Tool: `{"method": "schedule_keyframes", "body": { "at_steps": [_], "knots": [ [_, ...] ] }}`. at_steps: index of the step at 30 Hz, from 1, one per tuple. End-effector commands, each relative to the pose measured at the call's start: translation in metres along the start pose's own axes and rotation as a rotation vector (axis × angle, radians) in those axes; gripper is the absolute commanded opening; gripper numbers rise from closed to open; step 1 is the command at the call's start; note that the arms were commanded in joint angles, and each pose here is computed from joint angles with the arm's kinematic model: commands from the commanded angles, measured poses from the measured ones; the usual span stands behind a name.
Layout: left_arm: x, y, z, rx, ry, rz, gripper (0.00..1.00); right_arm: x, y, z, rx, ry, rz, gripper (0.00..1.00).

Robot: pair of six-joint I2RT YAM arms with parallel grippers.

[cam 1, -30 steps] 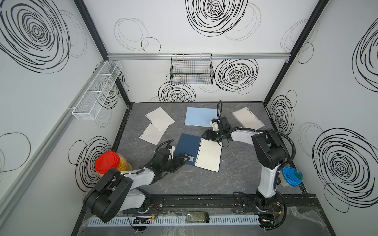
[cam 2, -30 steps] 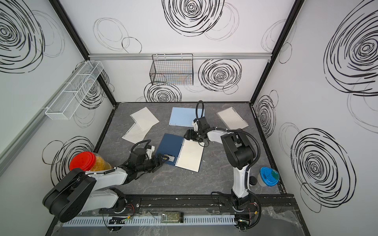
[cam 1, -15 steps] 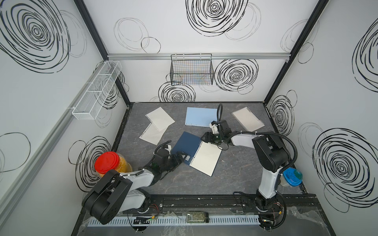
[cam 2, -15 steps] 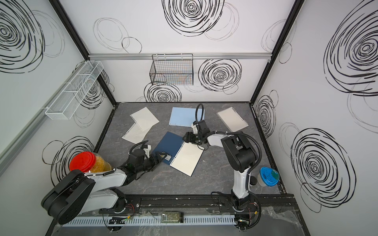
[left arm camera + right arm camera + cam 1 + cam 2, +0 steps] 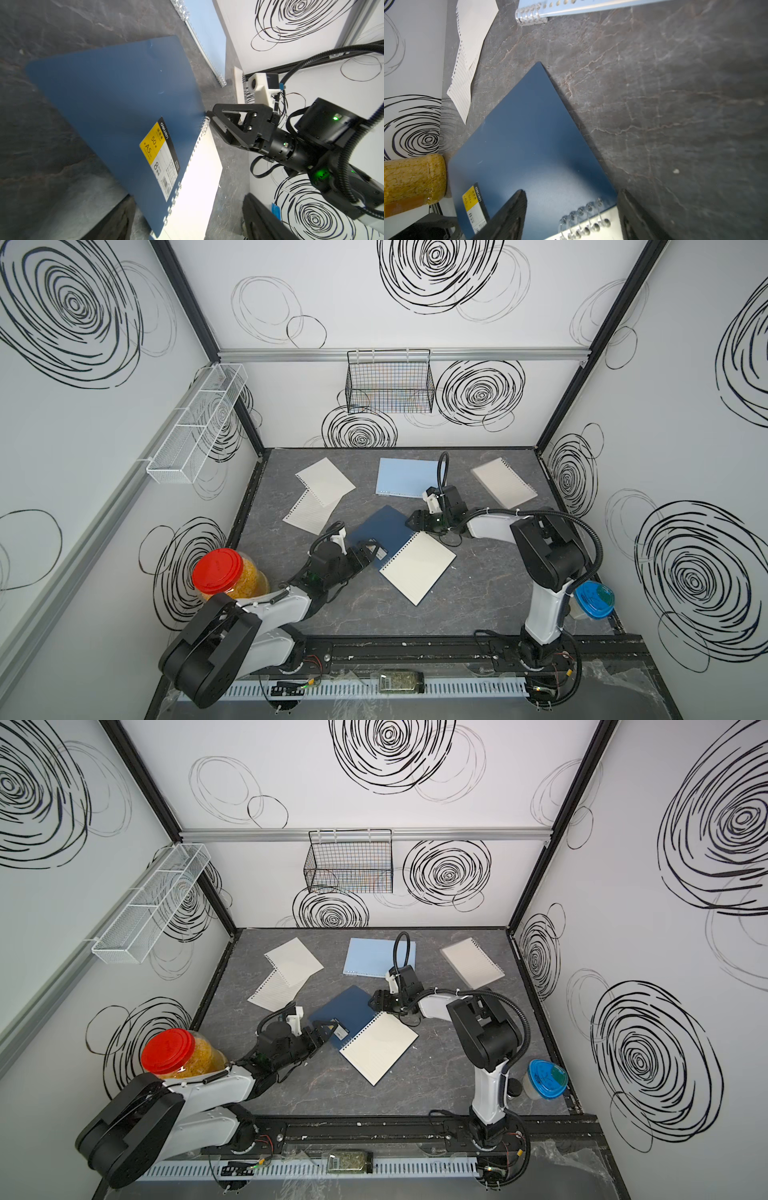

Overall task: Tear off pages from different notebooks
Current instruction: Close the notebook at the center of the board.

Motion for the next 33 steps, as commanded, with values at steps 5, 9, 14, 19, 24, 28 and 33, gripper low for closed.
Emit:
{"method": "schedule_keyframes", "body": {
  "at_steps": [5,9,14,19,24,28,33],
  "knots": [
    [-0.009,-0.031,-0.054,0.150,0.149,-0.130,0.81,0.005,0.037,-0.011,0.035,0.042,0.125,0.72],
    [-0.010,-0.033,-0.064,0.203,0.177,-0.136,0.80,0.003,0.036,-0.005,0.018,0.026,0.127,0.72],
    [-0.007,-0.030,-0.077,0.281,0.207,-0.112,0.77,0.001,0.034,0.001,0.003,0.009,0.125,0.72],
    [-0.004,-0.027,-0.082,0.349,0.192,-0.089,0.75,-0.004,0.029,0.006,-0.008,-0.005,0.112,0.72],
    [-0.007,-0.027,-0.092,0.420,0.194,-0.076,0.74,-0.026,0.011,0.012,0.008,-0.044,0.051,0.72],
    [-0.010,-0.022,-0.102,0.465,0.210,-0.061,0.76,-0.053,-0.004,0.016,0.022,-0.071,-0.024,0.74],
    [-0.006,-0.003,-0.108,0.494,0.236,0.020,0.76,-0.091,-0.021,0.007,0.069,-0.048,-0.127,0.74]
  ]
}}
Point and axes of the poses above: each gripper's point midway between its finger pads, its own x axis out along the fingers, its own z axis along the line the jaws close on, y = z × x, the point moved 2 cm from there along -x, back along the fingers, and after that the axes turned 10 degrees about x, right-handed, at the moved point
